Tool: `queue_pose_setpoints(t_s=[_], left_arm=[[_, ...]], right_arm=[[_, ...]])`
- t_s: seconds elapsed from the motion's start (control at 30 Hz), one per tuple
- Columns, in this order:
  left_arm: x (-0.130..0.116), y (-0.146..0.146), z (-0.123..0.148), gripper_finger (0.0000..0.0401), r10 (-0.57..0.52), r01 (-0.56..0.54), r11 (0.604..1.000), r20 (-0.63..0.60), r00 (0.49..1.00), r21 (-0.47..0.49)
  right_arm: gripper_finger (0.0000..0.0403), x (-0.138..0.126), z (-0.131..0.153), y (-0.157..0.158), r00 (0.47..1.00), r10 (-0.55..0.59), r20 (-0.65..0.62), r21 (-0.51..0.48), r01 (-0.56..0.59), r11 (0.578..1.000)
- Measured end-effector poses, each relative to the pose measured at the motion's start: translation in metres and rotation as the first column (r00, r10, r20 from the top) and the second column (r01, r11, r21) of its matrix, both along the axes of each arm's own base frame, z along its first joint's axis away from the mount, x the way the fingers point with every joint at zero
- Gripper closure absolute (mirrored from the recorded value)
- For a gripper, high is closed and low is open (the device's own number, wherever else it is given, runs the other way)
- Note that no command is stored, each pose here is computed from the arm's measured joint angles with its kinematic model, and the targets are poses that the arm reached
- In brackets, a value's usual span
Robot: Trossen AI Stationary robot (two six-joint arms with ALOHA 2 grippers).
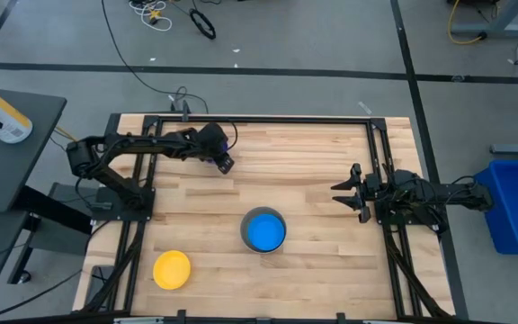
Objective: Nest bowls inside each other
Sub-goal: Stack the blue bowl on the light blue bowl
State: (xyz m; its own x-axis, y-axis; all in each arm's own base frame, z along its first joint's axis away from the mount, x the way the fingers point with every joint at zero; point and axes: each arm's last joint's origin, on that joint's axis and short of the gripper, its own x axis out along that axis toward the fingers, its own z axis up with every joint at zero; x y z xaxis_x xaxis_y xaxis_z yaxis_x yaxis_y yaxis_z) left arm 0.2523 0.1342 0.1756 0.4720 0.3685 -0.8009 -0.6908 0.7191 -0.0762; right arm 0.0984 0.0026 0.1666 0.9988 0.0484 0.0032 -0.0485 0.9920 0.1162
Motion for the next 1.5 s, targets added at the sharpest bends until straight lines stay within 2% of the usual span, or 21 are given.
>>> queue_pose_setpoints(t_s=[0.33, 0.77, 0.9, 1.1, 1.3, 1.5], left_arm=[[0.007, 0.006, -0.033, 0.0214, 0.009, -0.011, 0.999, -0.08, 0.997, -0.03], [0.009, 0.007, -0.032, 0.0217, 0.005, -0.001, 0.999, -0.099, 0.995, 0.042], [0.009, 0.007, -0.032, 0.0256, 0.006, 0.001, 0.998, -0.114, 0.993, 0.059], [0.01, 0.006, -0.032, 0.0384, -0.042, 0.055, 0.994, -0.144, 0.989, 0.089], [0.016, -0.008, -0.032, 0.0394, -0.12, 0.149, 0.978, -0.196, 0.973, 0.144], [0.039, -0.046, -0.026, 0.0395, -0.231, 0.268, 0.925, -0.161, 0.96, 0.27]], right_arm=[[0.0237, 0.0, 0.0, 0.0, 1.0, 0.003, 0.001, 0.0, -0.003, 1.0], [0.0239, 0.0, 0.0, 0.0, 1.0, -0.001, 0.001, 0.0, 0.001, 1.0], [0.0236, 0.0, 0.0, 0.0, 1.0, -0.001, 0.001, 0.0, 0.001, 1.0], [0.0239, 0.0, 0.0, 0.0, 1.0, -0.002, 0.001, 0.0, 0.002, 1.0], [0.0242, 0.0, 0.0, 0.0, 1.0, -0.004, 0.001, -0.001, 0.004, 1.0], [0.0236, 0.0, 0.0, 0.0, 1.0, -0.004, 0.001, -0.004, 0.004, 1.0]])
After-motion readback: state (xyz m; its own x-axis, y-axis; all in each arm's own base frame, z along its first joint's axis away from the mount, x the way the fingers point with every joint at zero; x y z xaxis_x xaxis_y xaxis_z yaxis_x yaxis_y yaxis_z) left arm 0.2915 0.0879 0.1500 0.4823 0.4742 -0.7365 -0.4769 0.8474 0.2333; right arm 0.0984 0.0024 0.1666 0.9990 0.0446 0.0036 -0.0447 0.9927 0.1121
